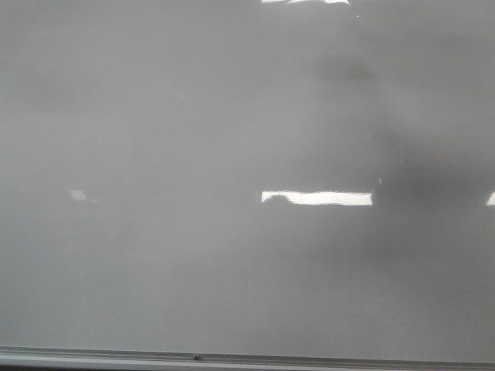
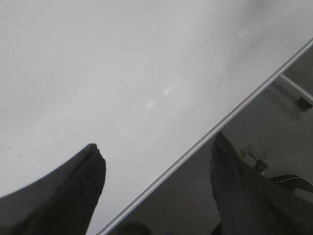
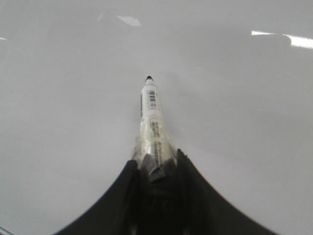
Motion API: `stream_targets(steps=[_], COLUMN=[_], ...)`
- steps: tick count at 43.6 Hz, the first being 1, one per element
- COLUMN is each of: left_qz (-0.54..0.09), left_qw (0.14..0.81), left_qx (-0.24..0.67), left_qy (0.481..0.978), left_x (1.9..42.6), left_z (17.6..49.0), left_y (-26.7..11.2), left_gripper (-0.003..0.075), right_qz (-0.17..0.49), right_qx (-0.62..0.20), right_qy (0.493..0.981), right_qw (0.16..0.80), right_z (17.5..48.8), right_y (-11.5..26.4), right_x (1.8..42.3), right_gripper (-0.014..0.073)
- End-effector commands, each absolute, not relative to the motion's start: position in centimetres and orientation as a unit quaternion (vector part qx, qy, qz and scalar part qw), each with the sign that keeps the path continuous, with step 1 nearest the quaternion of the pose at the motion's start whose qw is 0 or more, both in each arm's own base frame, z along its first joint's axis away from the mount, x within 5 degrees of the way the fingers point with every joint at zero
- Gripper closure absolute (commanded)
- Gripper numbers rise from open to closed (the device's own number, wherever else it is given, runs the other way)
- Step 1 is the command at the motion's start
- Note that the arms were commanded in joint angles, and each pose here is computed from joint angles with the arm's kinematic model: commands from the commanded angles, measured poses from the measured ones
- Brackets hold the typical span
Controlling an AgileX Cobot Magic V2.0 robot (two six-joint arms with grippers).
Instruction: Write number 4 on whiteboard
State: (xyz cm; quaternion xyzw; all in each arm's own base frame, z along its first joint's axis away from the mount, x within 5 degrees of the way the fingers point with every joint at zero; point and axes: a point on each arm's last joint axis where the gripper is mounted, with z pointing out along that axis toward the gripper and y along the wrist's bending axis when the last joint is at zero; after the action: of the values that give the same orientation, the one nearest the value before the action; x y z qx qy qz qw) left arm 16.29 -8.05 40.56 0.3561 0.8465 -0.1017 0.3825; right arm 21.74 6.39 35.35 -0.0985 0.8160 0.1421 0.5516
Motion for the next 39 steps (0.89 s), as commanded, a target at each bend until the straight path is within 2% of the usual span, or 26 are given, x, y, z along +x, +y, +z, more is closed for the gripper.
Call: stream_targets(steps=[1,3,4,14,27,39], left_qz=[-0.112,-0.112,-0.112,-0.112,-0.112,-0.111], left_qw=[0.427,0.427,0.43,0.43,0.432,0.44], left_qx=[0.339,0.339,0.338,0.338,0.338,0.335], left_qy=[0.831,0.831,0.83,0.83,0.829,0.826], left_x=[16.2,16.2,16.3,16.3,16.3,16.4], left_z=[42.0,42.0,42.0,42.0,42.0,42.2], left_y=[-8.1,-8.1,-8.1,-8.1,-8.1,-8.1], left_gripper=[0.0281,0.0281,0.0281,0.0281,0.0281,0.028], right_qz=[0.14,0.14,0.134,0.129,0.103,0.117], right_qx=[-0.078,-0.078,-0.123,-0.115,-0.079,-0.105], right_qy=[0.784,0.786,0.862,0.859,0.882,0.861], right_qw=[0.6,0.597,0.474,0.483,0.452,0.484], right_z=[37.6,37.6,32.4,32.7,32.5,34.8], right_y=[6.2,6.3,7.8,7.3,3.8,4.9], right_x=[22.8,23.3,27.0,27.0,26.6,24.4], right_gripper=[0.0656,0.0656,0.0656,0.0656,0.0656,0.0656])
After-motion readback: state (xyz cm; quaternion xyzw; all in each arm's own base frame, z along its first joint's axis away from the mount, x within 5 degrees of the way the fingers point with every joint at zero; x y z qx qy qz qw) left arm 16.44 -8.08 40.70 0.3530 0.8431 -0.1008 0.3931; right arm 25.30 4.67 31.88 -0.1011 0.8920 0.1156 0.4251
